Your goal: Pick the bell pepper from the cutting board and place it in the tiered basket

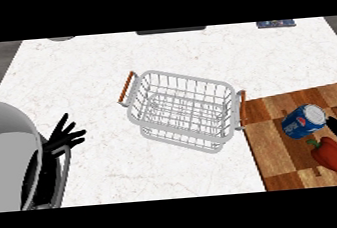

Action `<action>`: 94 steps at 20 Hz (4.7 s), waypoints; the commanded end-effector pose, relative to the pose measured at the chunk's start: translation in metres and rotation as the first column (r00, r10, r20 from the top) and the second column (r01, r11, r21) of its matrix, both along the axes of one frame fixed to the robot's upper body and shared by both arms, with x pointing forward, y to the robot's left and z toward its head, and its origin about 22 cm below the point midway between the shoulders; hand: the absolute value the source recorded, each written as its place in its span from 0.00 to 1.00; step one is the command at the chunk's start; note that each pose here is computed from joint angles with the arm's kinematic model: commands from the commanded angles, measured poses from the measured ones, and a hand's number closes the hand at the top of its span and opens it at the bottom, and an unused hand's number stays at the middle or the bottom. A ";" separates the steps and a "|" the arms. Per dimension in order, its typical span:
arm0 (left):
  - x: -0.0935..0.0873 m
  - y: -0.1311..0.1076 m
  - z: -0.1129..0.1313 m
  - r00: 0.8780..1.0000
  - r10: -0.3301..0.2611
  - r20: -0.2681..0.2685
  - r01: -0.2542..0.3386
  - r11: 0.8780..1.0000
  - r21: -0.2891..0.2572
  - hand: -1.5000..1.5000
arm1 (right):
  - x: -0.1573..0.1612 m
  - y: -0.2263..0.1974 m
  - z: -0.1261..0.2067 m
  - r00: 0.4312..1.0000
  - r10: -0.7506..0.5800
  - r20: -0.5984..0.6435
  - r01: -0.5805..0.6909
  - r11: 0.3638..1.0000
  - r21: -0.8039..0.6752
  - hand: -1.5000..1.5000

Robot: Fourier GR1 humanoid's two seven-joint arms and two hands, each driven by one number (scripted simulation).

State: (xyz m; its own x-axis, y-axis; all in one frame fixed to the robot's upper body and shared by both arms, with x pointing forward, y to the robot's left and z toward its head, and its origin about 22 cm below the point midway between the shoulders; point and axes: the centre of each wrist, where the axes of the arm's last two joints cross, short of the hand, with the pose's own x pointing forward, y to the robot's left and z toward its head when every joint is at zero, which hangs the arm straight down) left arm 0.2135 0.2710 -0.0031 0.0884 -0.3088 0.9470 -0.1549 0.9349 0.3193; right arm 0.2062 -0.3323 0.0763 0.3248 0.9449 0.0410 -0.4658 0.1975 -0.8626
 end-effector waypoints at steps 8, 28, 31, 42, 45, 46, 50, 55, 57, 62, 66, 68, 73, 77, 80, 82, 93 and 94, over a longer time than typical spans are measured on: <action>-0.006 -0.026 -0.036 0.984 0.001 -0.178 -0.026 0.990 -0.137 0.50 | 0.008 -0.009 -0.036 0.998 -0.018 -0.055 0.019 1.000 0.020 0.00; -0.013 -0.013 -0.035 0.980 0.023 -0.196 -0.051 0.989 -0.136 0.50 | -0.006 0.062 -0.055 0.969 0.200 0.144 -0.203 0.979 0.009 1.00; -0.018 -0.008 -0.030 0.980 0.048 -0.194 -0.074 0.989 -0.128 0.50 | -0.031 0.106 -0.053 0.968 0.166 0.189 -0.188 0.977 0.104 1.00; -0.019 -0.009 -0.035 0.981 0.081 -0.179 -0.105 0.986 -0.128 0.50 | -0.074 0.137 0.061 0.825 -0.119 0.552 -0.165 0.884 0.437 1.00; -0.024 -0.008 -0.036 0.978 0.069 -0.196 -0.093 0.988 -0.121 0.50 | -0.094 0.130 0.101 0.729 -0.083 0.679 -0.230 0.905 0.358 1.00; -0.024 0.003 -0.032 0.979 0.061 -0.193 -0.089 0.987 -0.137 0.50 | -0.100 0.131 0.107 0.713 -0.080 0.697 -0.250 0.900 0.358 1.00; -0.023 -0.004 -0.035 0.978 0.082 -0.191 -0.107 0.986 -0.124 0.50 | -0.098 0.129 0.123 0.667 -0.017 0.744 -0.286 0.917 0.277 1.00; -0.028 -0.009 -0.040 0.979 0.056 -0.195 -0.083 0.988 -0.132 0.50 | -0.084 0.133 0.136 0.651 -0.051 0.758 -0.260 0.923 0.285 1.00; -0.029 -0.010 -0.037 0.983 0.053 -0.174 -0.076 0.989 -0.129 0.50 | -0.079 0.137 0.142 0.651 -0.069 0.756 -0.235 0.929 0.287 1.00; -0.011 -0.020 -0.033 0.983 0.032 -0.183 -0.058 0.989 -0.136 0.50 | -0.052 0.156 0.154 0.659 -0.104 0.745 -0.211 0.925 0.315 1.00; -0.015 -0.022 -0.032 0.984 0.012 -0.178 -0.037 0.990 -0.139 0.50 | -0.031 0.163 0.168 0.668 -0.123 0.734 -0.174 0.933 0.314 1.00; -0.016 -0.020 -0.038 0.980 0.019 -0.196 -0.043 0.992 -0.117 0.50 | -0.020 0.170 0.172 0.663 -0.138 0.735 -0.173 0.928 0.331 1.00; -0.020 -0.025 -0.040 0.983 -0.011 -0.181 -0.012 0.992 -0.128 0.50 | 0.011 0.184 0.182 0.691 -0.085 0.718 -0.205 0.929 0.307 1.00; -0.014 -0.016 -0.037 0.985 0.000 -0.174 -0.024 0.991 -0.135 0.50 | 0.020 0.203 0.174 0.716 -0.033 0.698 -0.219 0.938 0.269 1.00; -0.014 -0.022 -0.038 0.984 -0.003 -0.178 -0.020 0.991 -0.130 0.50 | 0.035 0.205 0.172 0.734 -0.022 0.678 -0.222 0.937 0.270 1.00; -0.011 -0.022 -0.035 0.984 -0.012 -0.176 -0.013 0.990 -0.140 0.50 | 0.051 0.213 0.169 0.743 -0.038 0.669 -0.201 0.940 0.276 1.00; -0.005 -0.018 -0.037 0.985 0.017 -0.173 -0.040 0.991 -0.130 0.50 | 0.078 0.238 0.132 0.807 -0.218 0.548 -0.136 0.835 0.533 1.00; -0.010 -0.018 -0.036 0.986 0.011 -0.169 -0.036 0.989 -0.142 0.50 | 0.081 0.244 0.122 0.812 -0.257 0.525 -0.118 0.807 0.578 0.00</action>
State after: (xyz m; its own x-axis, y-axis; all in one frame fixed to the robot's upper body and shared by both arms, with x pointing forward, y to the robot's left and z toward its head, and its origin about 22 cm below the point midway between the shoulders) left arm 0.2152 0.2644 0.0001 0.1002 -0.2896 0.9519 -0.1316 0.9445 0.3012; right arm 0.2824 -0.0978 0.2118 0.0395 0.7871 0.6155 0.1126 0.6086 -0.7855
